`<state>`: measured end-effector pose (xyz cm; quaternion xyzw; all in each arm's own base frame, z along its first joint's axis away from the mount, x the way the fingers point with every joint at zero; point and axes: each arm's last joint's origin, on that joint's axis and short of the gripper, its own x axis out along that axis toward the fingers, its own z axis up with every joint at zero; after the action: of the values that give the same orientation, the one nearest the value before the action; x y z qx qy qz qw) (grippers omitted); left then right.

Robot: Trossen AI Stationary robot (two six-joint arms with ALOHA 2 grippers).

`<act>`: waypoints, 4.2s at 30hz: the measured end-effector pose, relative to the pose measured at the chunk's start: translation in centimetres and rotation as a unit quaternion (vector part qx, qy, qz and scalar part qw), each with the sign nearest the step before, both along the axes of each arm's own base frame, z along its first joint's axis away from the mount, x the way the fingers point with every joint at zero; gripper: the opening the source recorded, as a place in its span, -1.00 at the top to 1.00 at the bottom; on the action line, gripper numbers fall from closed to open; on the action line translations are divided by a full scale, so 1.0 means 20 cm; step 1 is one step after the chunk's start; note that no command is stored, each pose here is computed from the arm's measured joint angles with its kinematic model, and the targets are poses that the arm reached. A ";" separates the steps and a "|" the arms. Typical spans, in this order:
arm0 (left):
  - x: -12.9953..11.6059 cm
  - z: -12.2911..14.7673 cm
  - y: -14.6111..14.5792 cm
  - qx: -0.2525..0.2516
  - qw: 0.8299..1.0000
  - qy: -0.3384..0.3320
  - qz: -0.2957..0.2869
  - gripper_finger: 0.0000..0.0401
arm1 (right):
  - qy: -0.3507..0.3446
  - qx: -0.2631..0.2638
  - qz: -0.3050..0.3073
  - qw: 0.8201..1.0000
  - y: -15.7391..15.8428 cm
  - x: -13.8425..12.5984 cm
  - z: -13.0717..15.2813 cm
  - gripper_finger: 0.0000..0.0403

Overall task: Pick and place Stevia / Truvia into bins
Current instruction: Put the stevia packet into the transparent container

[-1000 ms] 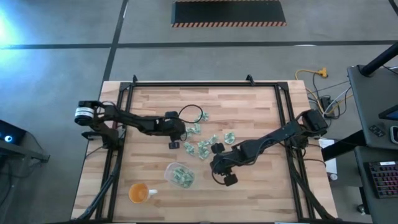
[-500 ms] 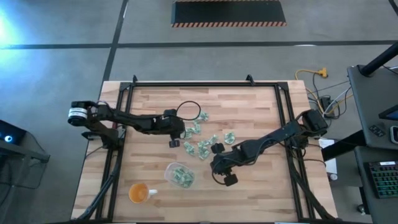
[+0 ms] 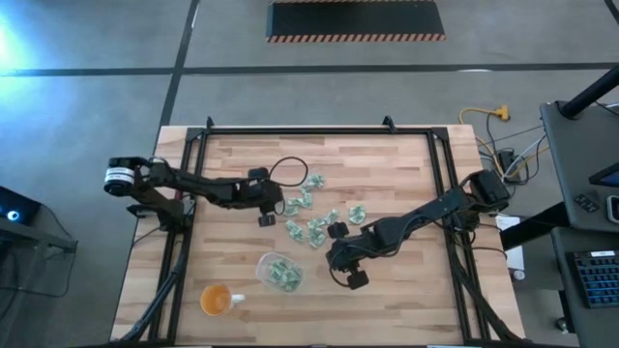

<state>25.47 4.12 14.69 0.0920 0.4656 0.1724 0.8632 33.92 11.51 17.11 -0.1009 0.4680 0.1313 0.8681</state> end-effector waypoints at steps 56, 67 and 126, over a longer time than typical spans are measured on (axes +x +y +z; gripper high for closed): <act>-0.06 0.18 -0.04 -0.129 0.986 -0.090 -0.047 0.92 | 0.002 -0.001 0.000 1.000 0.00 -0.01 -0.01 0.70; -0.10 0.32 -0.36 -0.248 0.915 -0.142 -0.286 0.92 | 0.003 -0.001 0.000 1.000 0.00 -0.01 -0.02 0.68; -0.06 0.29 -0.52 -0.184 0.924 -0.138 -0.305 0.49 | 0.031 -0.147 -0.127 0.981 -0.20 -0.14 -0.23 0.46</act>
<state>24.31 -6.20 20.54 0.0446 0.3152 -0.1770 0.9313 31.13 7.53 12.47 -0.1627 0.5180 -0.0468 0.8385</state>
